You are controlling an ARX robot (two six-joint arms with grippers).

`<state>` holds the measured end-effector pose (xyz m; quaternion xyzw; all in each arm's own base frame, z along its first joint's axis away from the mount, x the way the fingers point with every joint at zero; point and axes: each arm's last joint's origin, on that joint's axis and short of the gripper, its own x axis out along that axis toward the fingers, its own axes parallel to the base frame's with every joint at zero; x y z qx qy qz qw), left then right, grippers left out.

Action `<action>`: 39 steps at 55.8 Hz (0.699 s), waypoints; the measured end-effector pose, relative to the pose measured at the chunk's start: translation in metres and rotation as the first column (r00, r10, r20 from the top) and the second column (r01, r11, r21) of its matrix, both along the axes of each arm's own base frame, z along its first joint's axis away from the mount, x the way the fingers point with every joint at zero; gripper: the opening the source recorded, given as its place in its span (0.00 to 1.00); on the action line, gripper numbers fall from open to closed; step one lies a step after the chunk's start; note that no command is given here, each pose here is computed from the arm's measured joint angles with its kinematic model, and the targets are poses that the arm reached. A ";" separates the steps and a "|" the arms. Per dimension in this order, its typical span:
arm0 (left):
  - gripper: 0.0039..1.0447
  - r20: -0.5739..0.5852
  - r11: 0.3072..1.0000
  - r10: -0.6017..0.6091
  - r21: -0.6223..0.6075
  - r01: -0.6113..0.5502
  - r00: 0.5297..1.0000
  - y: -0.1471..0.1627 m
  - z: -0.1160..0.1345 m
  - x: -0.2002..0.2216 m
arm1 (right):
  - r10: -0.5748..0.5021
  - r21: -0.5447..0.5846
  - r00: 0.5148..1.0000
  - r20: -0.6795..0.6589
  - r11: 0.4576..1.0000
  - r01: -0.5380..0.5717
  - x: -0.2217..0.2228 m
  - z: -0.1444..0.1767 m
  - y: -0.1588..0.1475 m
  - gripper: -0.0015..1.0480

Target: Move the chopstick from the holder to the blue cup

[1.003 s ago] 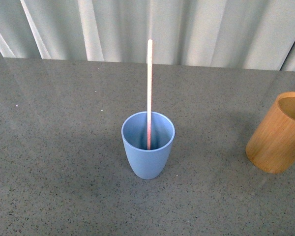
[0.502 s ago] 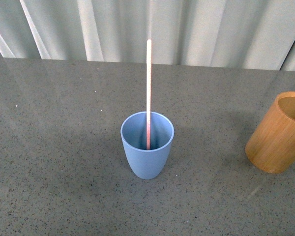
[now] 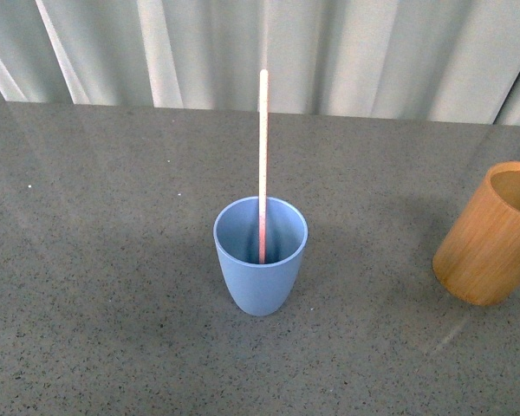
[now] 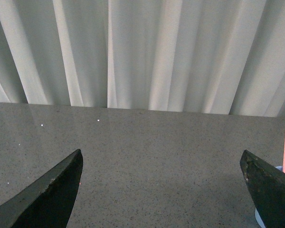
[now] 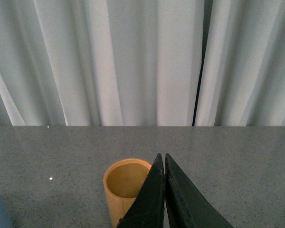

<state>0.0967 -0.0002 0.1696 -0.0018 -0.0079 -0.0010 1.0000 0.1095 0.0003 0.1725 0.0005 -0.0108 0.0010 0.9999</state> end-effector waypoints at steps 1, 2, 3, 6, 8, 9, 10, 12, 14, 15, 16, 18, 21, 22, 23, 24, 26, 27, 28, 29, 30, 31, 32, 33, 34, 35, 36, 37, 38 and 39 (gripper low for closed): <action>0.94 0.000 1.000 0.000 0.000 0.000 1.000 0.000 0.000 0.000 | 0.000 0.000 1.000 0.000 1.000 0.000 0.000 0.000 0.000 0.01; 0.94 0.000 1.000 0.000 0.000 0.000 1.000 0.000 0.000 0.000 | 0.000 0.000 1.000 0.000 1.000 0.000 -0.001 0.000 0.000 0.01; 0.94 0.000 1.000 0.000 0.000 0.000 1.000 0.000 0.000 0.000 | 0.000 0.000 1.000 0.000 1.000 0.000 -0.001 0.000 0.000 0.01; 0.94 0.000 1.000 0.000 0.000 0.000 1.000 0.000 0.000 0.000 | 0.000 0.000 1.000 0.000 1.000 0.000 -0.002 0.000 0.000 0.01; 0.94 0.000 1.000 0.000 0.000 0.000 1.000 0.000 0.000 0.000 | 0.000 0.000 1.000 -0.003 1.000 0.000 -0.004 -0.001 0.000 0.01; 0.94 0.000 1.000 0.000 0.000 0.000 1.000 0.000 0.000 0.000 | 0.000 0.000 1.000 -0.019 1.000 0.000 -0.005 -0.002 0.000 0.01; 0.94 0.000 1.000 0.000 0.000 0.000 1.000 0.000 0.000 0.000 | 0.000 0.000 1.000 -0.028 1.000 0.000 -0.007 -0.004 0.000 0.01; 0.94 0.000 1.000 0.000 0.000 0.000 1.000 0.000 0.000 0.000 | 0.001 0.000 1.000 -0.031 1.000 -0.001 -0.010 -0.005 0.000 0.01; 0.94 0.000 1.000 0.001 0.000 -0.001 1.000 0.000 0.000 0.000 | -0.001 0.000 1.000 -0.020 1.000 0.001 -0.011 -0.004 0.000 0.01; 0.94 0.000 1.000 0.001 0.000 -0.001 1.000 0.000 0.000 0.000 | 0.000 0.000 1.000 -0.010 1.000 0.000 -0.012 -0.003 0.000 0.01; 0.94 0.000 1.000 0.001 0.000 -0.001 1.000 0.000 0.000 0.000 | 0.000 0.000 1.000 -0.006 1.000 0.000 -0.012 -0.003 0.000 0.01; 0.94 0.000 1.000 0.000 0.000 0.000 1.000 0.000 0.000 0.000 | 0.000 0.000 1.000 -0.003 1.000 0.000 -0.013 -0.003 0.000 0.01; 0.94 0.002 1.000 0.000 0.000 0.000 1.000 0.000 0.000 0.000 | -0.001 0.000 1.000 -0.005 1.000 0.001 -0.013 -0.003 0.000 0.01; 0.94 0.002 1.000 0.000 0.000 0.000 1.000 0.000 0.000 0.000 | -0.001 0.000 1.000 -0.006 1.000 0.001 -0.013 -0.003 0.000 0.01; 0.94 0.001 1.000 0.000 0.000 0.000 1.000 0.000 0.000 0.000 | -0.001 0.000 1.000 -0.006 1.000 0.001 -0.013 -0.003 0.000 0.01; 0.94 0.001 1.000 0.000 0.000 0.000 1.000 0.000 0.000 0.000 | -0.001 0.000 1.000 -0.006 1.000 0.001 -0.013 -0.003 0.000 0.01; 0.94 0.001 1.000 0.000 0.000 0.000 1.000 0.000 0.000 0.000 | -0.001 0.000 1.000 -0.006 1.000 0.001 -0.013 -0.003 0.000 0.01; 0.94 0.001 1.000 0.000 0.000 0.000 1.000 0.000 0.000 0.000 | -0.001 0.000 1.000 -0.006 1.000 0.001 -0.013 -0.003 0.000 0.01; 0.94 0.001 1.000 0.000 0.000 0.000 1.000 0.000 0.000 0.000 | -0.001 0.000 1.000 -0.006 1.000 0.001 -0.013 -0.003 0.000 0.01; 0.94 0.001 1.000 0.000 0.000 0.000 1.000 0.000 0.000 0.000 | -0.001 0.000 1.000 -0.006 1.000 0.001 -0.013 -0.003 0.000 0.01; 0.94 0.001 1.000 0.000 0.000 0.000 1.000 0.000 0.000 0.000 | 0.000 0.000 1.000 -0.006 1.000 0.000 -0.013 -0.003 0.000 0.01; 0.94 0.002 1.000 0.000 0.000 0.000 1.000 0.000 0.000 0.000 | 0.000 0.000 1.000 -0.006 1.000 0.000 -0.013 -0.003 0.000 0.01; 0.94 0.002 1.000 0.000 0.000 0.000 1.000 0.000 0.000 0.000 | 0.000 0.000 1.000 -0.006 1.000 0.000 -0.013 -0.003 0.000 0.02; 0.94 0.001 1.000 0.000 0.000 0.000 1.000 0.000 0.000 0.000 | 0.000 0.000 1.000 -0.006 1.000 0.000 -0.013 -0.003 0.000 0.03; 0.94 0.001 1.000 0.000 0.000 0.000 1.000 0.000 0.000 0.000 | 0.000 0.000 1.000 -0.006 1.000 0.000 -0.013 -0.003 0.000 0.06; 0.94 0.001 1.000 0.000 0.000 0.000 1.000 0.000 0.000 0.000 | -0.001 0.000 1.000 -0.006 1.000 0.001 -0.013 -0.003 0.000 0.09; 0.94 0.001 1.000 0.000 0.000 0.000 1.000 0.000 0.000 0.000 | -0.001 0.000 1.000 -0.006 1.000 0.001 -0.013 -0.003 0.000 0.11; 0.94 0.001 1.000 0.000 0.000 0.000 1.000 0.000 0.000 0.000 | -0.001 0.000 1.000 -0.006 1.000 0.001 -0.013 -0.003 0.000 0.14; 0.94 0.001 1.000 0.000 0.000 0.000 1.000 0.000 0.000 0.000 | -0.001 0.000 1.000 -0.006 1.000 0.001 -0.013 -0.003 0.000 0.18; 0.94 0.001 1.000 0.000 0.000 0.000 1.000 0.000 0.000 0.000 | -0.001 0.000 1.000 -0.006 1.000 0.001 -0.013 -0.003 0.000 0.19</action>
